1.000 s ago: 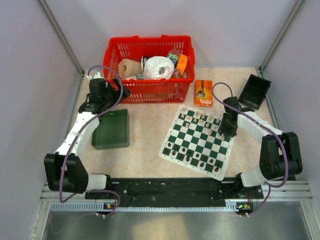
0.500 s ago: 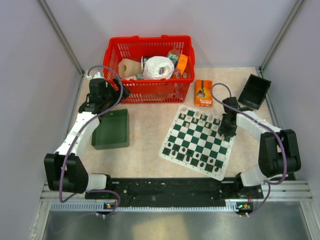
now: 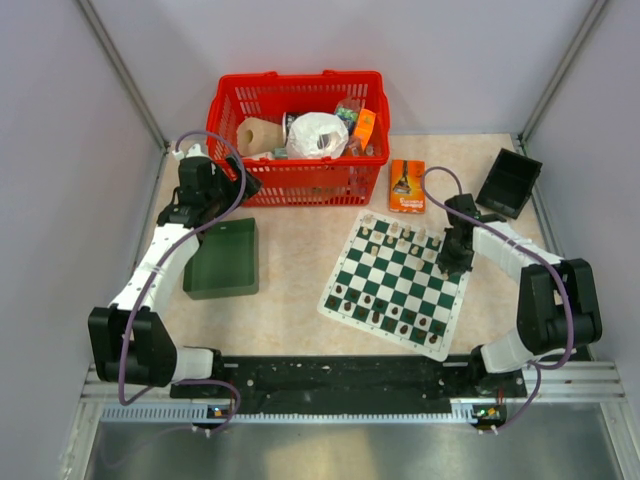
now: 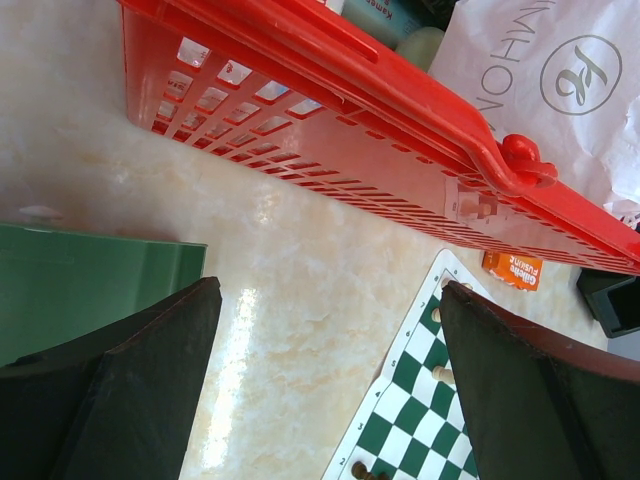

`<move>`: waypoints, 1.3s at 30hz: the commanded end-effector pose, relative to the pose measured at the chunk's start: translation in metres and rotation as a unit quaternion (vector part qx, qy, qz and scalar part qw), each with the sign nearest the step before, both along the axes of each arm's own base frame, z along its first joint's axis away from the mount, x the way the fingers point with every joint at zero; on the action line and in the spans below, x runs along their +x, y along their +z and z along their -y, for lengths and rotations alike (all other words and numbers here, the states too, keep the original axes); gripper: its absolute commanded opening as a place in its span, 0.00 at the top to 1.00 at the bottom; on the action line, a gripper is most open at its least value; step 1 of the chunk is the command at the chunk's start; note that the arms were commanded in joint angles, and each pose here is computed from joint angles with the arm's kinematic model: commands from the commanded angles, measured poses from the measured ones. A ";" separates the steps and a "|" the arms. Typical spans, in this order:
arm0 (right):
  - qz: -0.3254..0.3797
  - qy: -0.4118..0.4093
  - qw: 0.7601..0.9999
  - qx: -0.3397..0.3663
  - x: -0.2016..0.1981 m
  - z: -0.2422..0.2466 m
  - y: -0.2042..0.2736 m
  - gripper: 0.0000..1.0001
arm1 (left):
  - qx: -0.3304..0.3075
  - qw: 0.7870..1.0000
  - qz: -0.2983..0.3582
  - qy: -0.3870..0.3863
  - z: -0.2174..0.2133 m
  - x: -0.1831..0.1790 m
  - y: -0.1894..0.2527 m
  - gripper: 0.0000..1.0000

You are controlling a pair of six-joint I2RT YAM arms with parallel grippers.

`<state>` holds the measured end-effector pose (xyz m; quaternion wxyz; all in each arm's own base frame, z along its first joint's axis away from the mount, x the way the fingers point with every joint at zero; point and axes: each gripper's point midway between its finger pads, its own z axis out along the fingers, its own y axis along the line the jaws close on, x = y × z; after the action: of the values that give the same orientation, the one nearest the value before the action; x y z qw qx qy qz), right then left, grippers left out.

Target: Set up the chess pieces on the board

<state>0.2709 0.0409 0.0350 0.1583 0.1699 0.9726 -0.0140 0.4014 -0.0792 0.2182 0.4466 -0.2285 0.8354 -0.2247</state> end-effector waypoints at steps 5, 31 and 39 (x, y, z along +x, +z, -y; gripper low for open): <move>0.008 0.005 1.000 -0.003 0.003 0.004 0.008 0.88 | -0.006 1.000 0.028 -0.002 0.001 0.008 0.014 0.05; 0.077 -0.055 0.996 -0.002 0.044 0.031 0.030 0.91 | -0.007 0.999 0.033 0.000 0.000 0.008 0.019 0.05; 0.070 -0.063 0.996 -0.006 0.043 0.038 0.019 0.91 | -0.006 0.999 0.033 0.001 0.000 0.007 0.019 0.05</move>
<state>0.2981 0.0092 0.0476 0.2007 0.2168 0.9551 -0.0226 0.4016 -0.0794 0.2183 0.4464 -0.2295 0.8350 -0.2255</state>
